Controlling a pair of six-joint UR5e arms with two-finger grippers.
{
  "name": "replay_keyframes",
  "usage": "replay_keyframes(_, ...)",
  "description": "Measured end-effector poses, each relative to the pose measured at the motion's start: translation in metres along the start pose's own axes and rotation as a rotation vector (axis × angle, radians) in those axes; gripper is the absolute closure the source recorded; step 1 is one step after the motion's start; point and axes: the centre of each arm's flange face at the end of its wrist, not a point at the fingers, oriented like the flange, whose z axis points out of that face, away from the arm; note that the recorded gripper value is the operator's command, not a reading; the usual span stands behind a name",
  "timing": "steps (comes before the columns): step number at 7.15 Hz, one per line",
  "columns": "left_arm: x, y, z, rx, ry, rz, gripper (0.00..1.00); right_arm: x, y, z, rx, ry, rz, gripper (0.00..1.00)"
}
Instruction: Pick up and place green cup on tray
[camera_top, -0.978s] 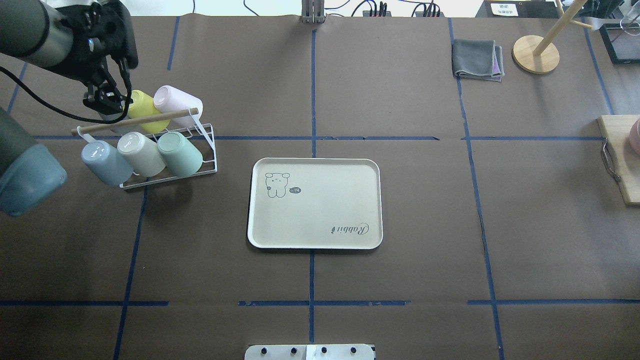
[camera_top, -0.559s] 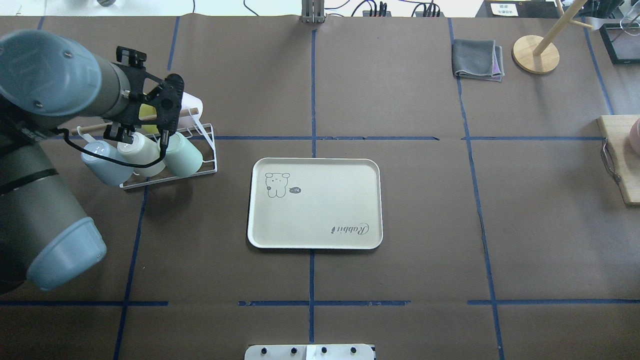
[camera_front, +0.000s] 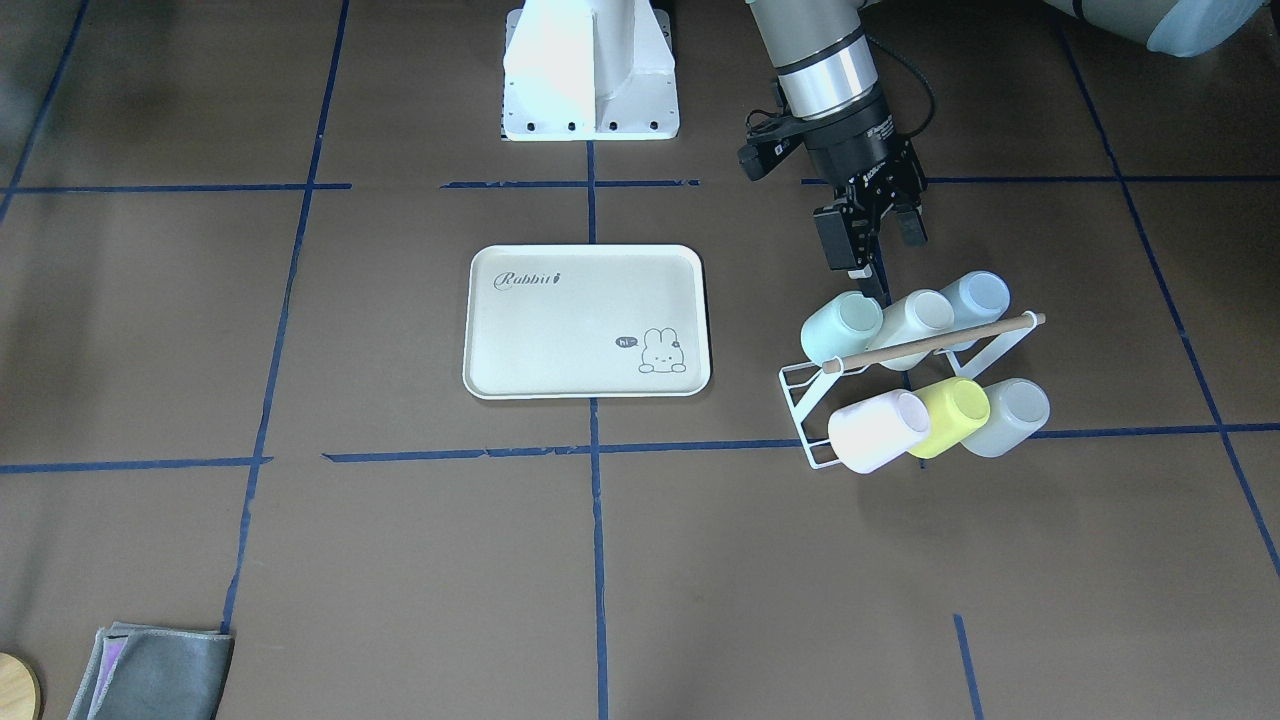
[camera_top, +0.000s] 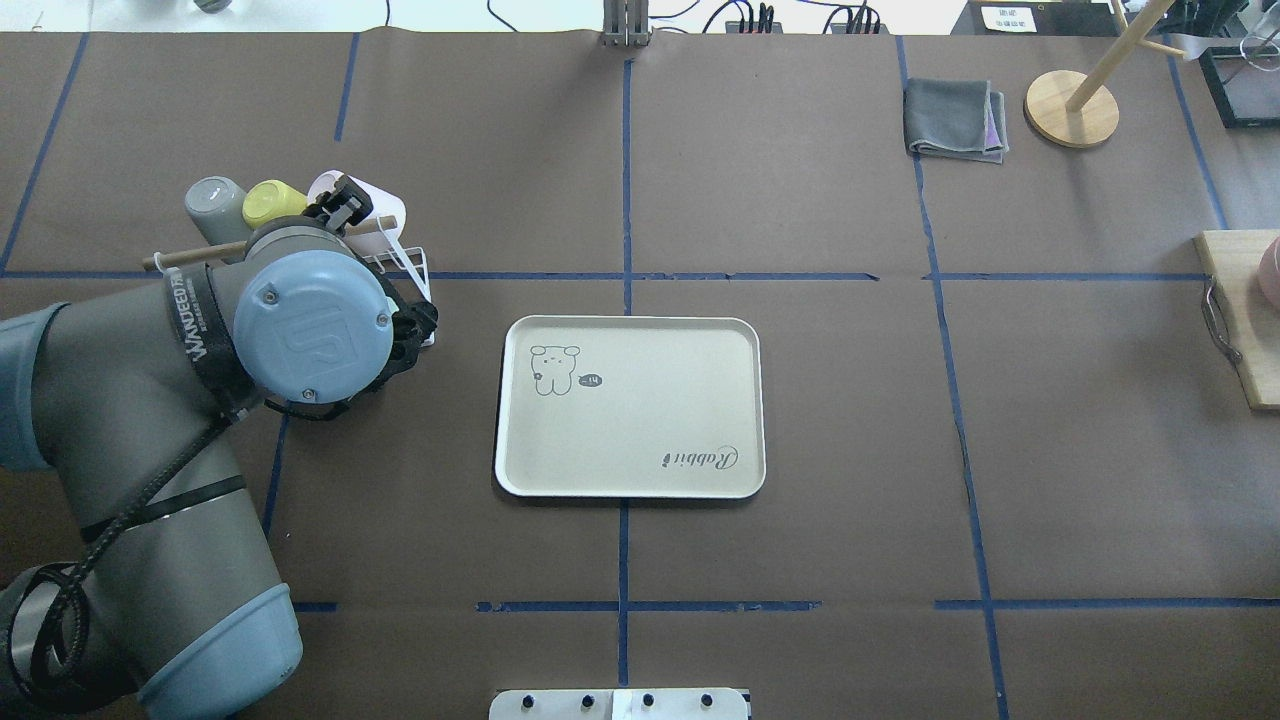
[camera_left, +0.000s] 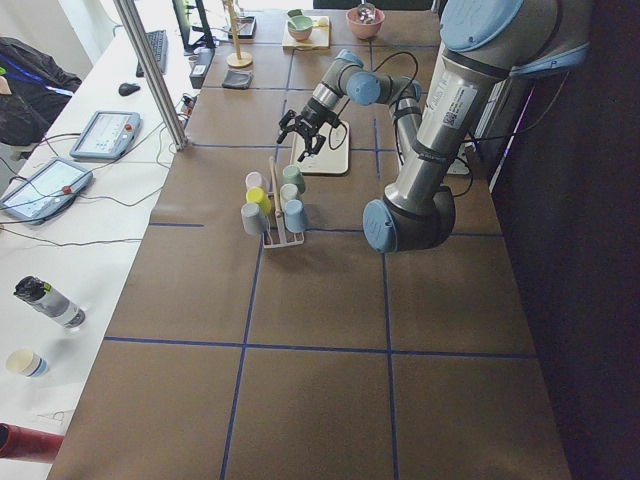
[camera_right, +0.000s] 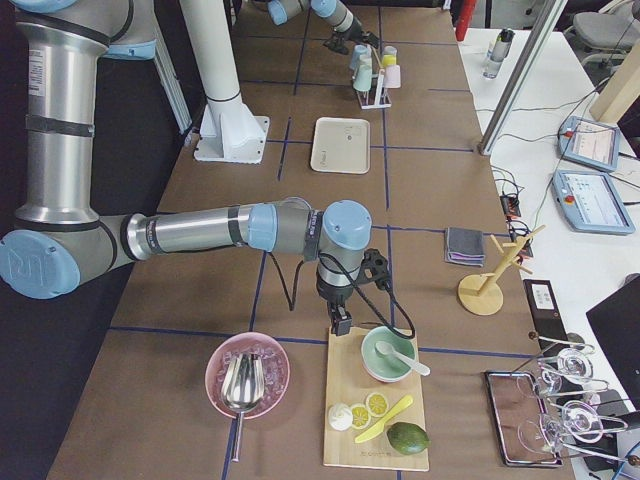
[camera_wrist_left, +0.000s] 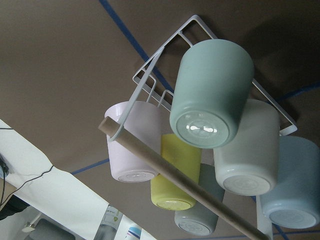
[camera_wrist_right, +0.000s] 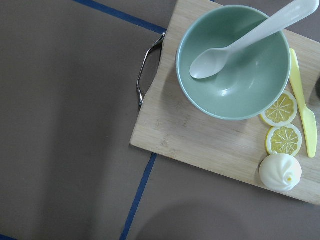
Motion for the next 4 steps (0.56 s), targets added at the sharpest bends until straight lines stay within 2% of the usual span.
replay_keyframes(2, 0.008, -0.03, 0.002, -0.044, -0.014, 0.061, 0.0, 0.0, 0.001, 0.001, -0.002, -0.001, 0.001, 0.0)
replay_keyframes(4, 0.009, -0.056, 0.018, -0.085, 0.0, 0.066, 0.0, 0.001, 0.002, 0.002, -0.005, -0.001, 0.003, 0.0)
